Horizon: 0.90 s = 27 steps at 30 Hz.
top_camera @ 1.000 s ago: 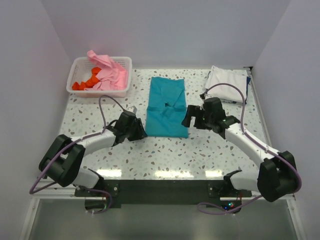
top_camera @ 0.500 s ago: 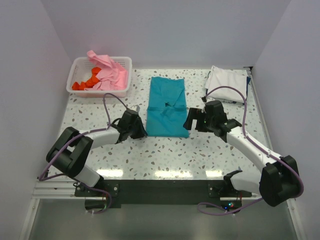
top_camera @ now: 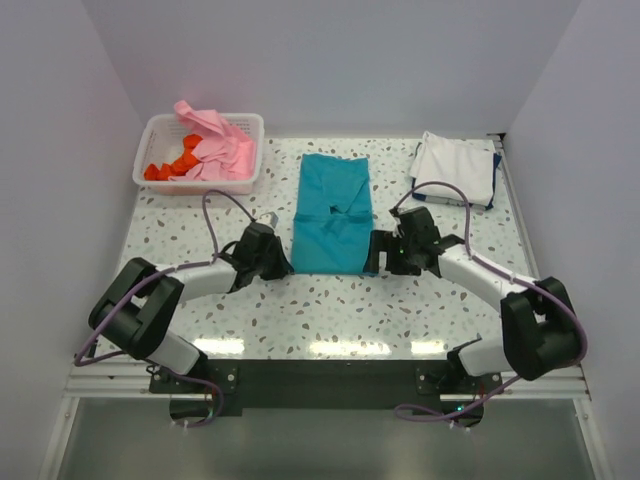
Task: Fold and stack the t-shirts
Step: Fold the tshirt
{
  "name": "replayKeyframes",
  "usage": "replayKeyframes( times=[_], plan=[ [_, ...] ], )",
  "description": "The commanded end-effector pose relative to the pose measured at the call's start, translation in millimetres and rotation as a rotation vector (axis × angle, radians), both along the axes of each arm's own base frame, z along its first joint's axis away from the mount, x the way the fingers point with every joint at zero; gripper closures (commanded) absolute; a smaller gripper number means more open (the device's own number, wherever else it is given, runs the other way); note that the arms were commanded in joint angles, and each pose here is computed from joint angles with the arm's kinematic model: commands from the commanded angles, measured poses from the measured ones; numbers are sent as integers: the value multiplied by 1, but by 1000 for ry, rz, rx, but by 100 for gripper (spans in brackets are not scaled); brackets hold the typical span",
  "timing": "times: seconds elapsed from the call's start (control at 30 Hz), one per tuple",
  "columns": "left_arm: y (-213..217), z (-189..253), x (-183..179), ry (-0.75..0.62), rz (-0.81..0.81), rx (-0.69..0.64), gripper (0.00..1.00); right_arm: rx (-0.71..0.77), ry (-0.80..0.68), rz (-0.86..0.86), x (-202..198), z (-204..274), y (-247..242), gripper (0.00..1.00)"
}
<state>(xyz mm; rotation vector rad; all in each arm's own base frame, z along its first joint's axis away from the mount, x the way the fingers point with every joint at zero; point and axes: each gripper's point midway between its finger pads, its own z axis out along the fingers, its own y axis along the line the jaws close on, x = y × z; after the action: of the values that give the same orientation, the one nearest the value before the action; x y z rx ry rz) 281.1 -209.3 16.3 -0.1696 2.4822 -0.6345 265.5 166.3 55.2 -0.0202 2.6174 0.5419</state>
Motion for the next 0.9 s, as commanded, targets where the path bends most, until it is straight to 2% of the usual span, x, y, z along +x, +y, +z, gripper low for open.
replayKeyframes(
  times=[0.0,0.1,0.27,0.6,0.63,0.7,0.77,0.87],
  plan=[
    [-3,13,9,-65,-1,-32,100,25,8,34,4,-3,7,11],
    [-3,11,9,-58,0,-32,100,53,36,51,3,-11,14,29],
    [-3,10,7,-50,2,-32,100,13,61,30,10,-24,12,49],
    [-1,10,8,-54,8,-25,100,-9,66,16,21,-38,12,64],
    [-1,10,8,-54,8,-25,100,-10,65,20,21,-38,12,70],
    [-1,11,8,-57,11,-26,100,-2,66,37,20,-38,14,77],
    [-2,13,8,-59,7,-34,100,13,78,56,13,-38,16,89],
    [-1,14,4,-56,6,-38,100,22,102,80,-1,-38,15,98]
  ],
)
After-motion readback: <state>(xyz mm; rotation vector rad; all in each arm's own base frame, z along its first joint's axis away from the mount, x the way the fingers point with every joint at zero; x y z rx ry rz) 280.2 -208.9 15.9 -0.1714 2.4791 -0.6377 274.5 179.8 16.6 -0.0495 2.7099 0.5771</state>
